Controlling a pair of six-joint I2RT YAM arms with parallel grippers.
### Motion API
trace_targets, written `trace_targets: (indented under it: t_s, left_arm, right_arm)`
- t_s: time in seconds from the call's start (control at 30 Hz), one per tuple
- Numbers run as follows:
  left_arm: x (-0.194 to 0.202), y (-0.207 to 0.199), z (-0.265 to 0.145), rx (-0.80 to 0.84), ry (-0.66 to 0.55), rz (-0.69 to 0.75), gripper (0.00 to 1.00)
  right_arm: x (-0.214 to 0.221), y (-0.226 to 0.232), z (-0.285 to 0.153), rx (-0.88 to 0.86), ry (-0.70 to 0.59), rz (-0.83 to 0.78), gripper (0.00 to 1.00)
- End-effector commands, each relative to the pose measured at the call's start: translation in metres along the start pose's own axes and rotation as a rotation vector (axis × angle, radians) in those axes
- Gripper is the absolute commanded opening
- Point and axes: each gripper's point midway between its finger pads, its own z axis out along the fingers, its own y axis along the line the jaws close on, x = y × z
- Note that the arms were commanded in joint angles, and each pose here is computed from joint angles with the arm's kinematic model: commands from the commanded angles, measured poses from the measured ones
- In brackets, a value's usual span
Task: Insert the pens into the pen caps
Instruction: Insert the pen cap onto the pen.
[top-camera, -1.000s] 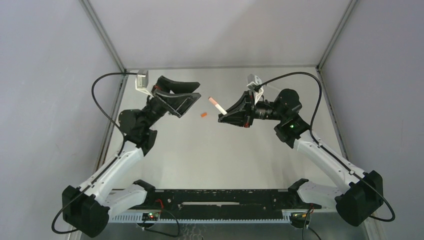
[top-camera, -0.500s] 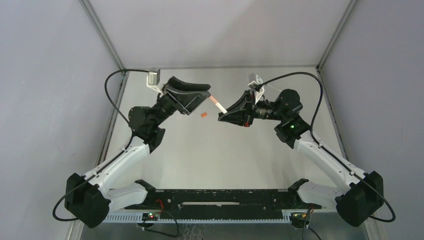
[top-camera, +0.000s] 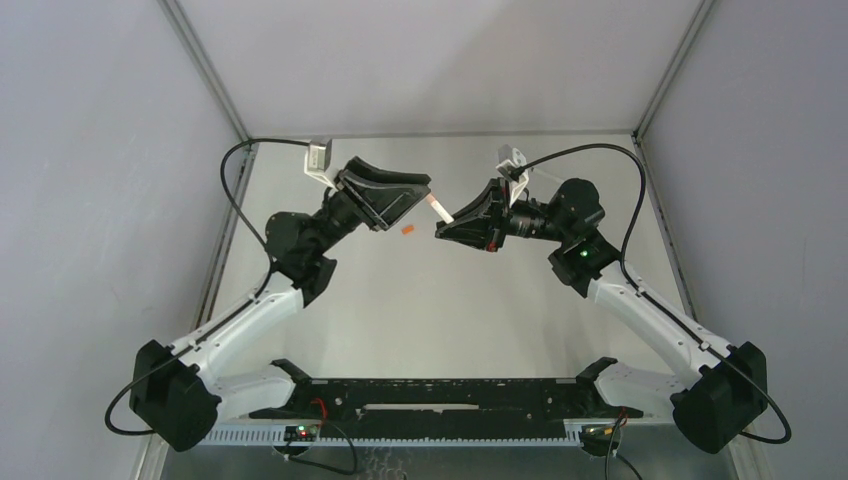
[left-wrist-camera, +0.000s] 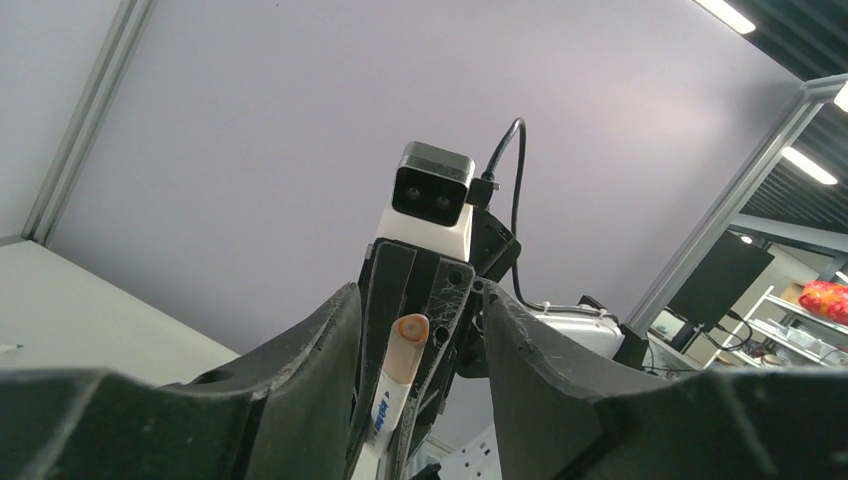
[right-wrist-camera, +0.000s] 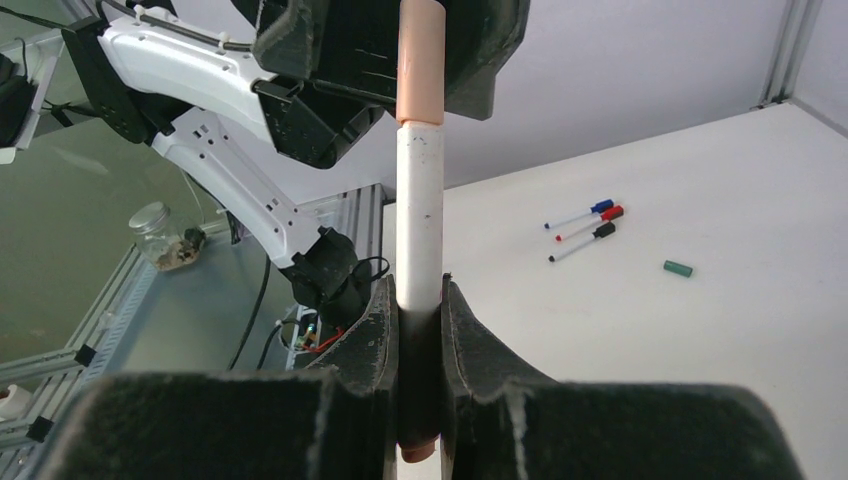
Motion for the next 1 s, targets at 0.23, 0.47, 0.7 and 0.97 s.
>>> trace_targets:
  t_s: [0.23, 0.47, 0.7, 0.97]
  left_arm:
    - [-0.016, -0.023, 0.014, 0.062, -0.03, 0.045, 0.47]
    - [-0.015, -0.023, 0.016, 0.066, -0.025, 0.04, 0.37]
    - [-0.01, -0.021, 0.018, 0.069, -0.006, 0.031, 0.17]
    - [0.006, -0.002, 0.016, 0.0, 0.057, -0.002, 0.0]
  right_arm:
    - [-0.006, 0.003, 0.001, 0.005, -0.022, -0.014, 0.0]
    - [-0.006, 0.002, 0.002, 0.007, -0.022, -0.014, 0.0]
    - [-0.007, 0.001, 0.002, 0.008, -0.025, -0.017, 0.0]
    - [-0.017, 0.002, 0.003, -0.005, -0.039, -0.058, 0.0]
